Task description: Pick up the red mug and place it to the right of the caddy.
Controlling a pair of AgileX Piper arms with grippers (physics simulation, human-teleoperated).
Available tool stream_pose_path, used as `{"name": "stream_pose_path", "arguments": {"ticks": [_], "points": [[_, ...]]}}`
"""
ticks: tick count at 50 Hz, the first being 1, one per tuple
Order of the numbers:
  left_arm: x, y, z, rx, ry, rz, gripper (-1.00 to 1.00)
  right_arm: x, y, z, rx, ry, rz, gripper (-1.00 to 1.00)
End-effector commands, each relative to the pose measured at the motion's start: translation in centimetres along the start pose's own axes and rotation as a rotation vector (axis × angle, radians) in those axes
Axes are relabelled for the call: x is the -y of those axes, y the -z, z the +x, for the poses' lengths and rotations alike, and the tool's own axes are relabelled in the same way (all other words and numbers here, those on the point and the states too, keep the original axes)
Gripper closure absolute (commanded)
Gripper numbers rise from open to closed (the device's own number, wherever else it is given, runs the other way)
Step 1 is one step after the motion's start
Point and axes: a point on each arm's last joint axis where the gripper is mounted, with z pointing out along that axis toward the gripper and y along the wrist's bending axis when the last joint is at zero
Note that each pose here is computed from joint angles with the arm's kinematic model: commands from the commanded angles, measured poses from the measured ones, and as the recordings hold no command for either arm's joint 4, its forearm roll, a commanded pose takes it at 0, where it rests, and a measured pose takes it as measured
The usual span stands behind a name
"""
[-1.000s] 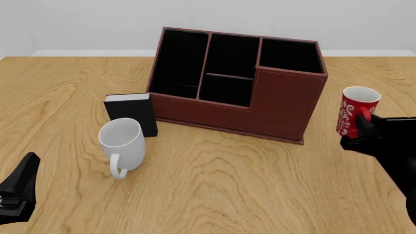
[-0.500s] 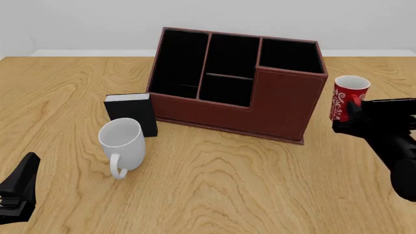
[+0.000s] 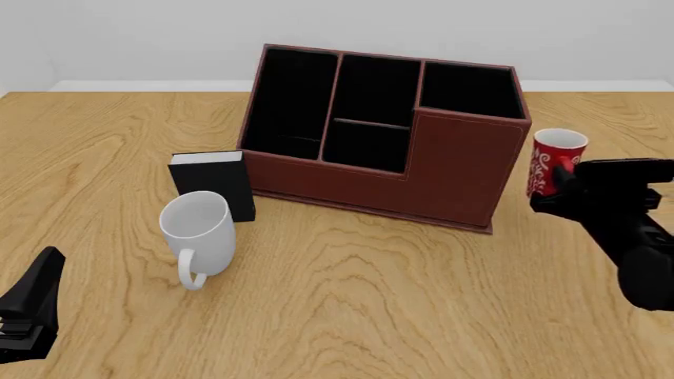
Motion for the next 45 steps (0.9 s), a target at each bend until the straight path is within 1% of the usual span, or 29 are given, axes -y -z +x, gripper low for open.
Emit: {"name": "stream_pose_path", "arguments": {"ticks": [1,16,45], "points": [[0.0,0.0,0.0,0.0,0.0,0.0,-1.0,-0.2,-0.5,0.1,-0.004,-0.028,-0.007,1.0],[0.0,0.0,0.0,0.0,0.0,0.0,-1.0,-0.6,-0.6,0.7,-0.022,-0.033,-0.021,1.0],[0.0,0.0,0.0,0.0,0.0,0.0,-1.0,-0.3,0.1,1.7,-0.04,-0.047,-0.007,1.0]]}}
